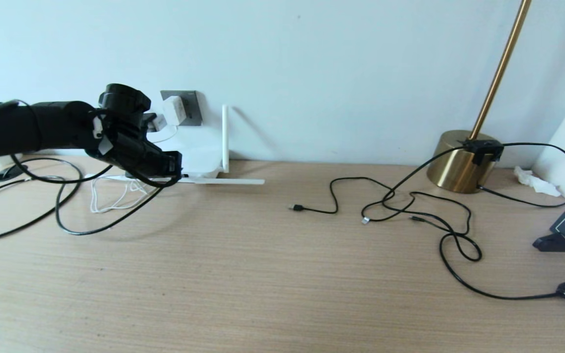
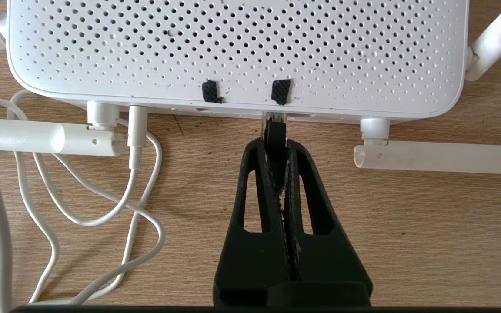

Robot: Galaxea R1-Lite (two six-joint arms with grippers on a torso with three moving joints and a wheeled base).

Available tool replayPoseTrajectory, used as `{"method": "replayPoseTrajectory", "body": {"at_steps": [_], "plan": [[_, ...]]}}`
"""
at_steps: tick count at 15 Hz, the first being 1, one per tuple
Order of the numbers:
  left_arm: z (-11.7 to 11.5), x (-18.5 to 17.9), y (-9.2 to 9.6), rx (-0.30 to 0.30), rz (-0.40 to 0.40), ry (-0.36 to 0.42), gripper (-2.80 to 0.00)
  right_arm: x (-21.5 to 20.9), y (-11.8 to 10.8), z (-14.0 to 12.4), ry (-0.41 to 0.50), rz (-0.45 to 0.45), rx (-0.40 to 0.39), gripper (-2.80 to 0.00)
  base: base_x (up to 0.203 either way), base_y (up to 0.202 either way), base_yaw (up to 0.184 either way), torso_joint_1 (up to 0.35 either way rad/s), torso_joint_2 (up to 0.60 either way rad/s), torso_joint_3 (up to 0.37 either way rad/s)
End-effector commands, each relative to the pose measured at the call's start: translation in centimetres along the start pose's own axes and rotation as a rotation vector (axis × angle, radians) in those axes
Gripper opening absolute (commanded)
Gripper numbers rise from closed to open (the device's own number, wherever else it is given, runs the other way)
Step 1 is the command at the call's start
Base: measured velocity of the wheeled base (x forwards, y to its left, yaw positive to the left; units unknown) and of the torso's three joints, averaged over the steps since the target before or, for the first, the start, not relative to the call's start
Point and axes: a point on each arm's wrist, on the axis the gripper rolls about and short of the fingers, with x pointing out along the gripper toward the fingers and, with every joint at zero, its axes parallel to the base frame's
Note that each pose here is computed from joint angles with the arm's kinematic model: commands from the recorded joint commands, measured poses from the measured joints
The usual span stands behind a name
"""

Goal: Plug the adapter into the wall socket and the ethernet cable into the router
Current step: Plug cable into router interface

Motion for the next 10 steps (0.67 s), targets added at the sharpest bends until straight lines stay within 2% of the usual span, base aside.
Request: {"method": "replayPoseTrajectory", "body": {"at_steps": [1,10], "plan": [[-0.18,-0.30,-0.01,-0.001,0.000,0.020,-2.80,0.00,0.00,-0.02,0.001,0.001,-0.001,-2.80,0.000,0.000,0.000,0.000,0.00,0.000],[-0.40,-0.06,0.00,-0.001,0.000,0.031,-2.80,0.00,0.00,-0.02,0.001,0.001,-0.001,-2.80,0.000,0.000,0.000,0.000,0.00,0.000]]}}
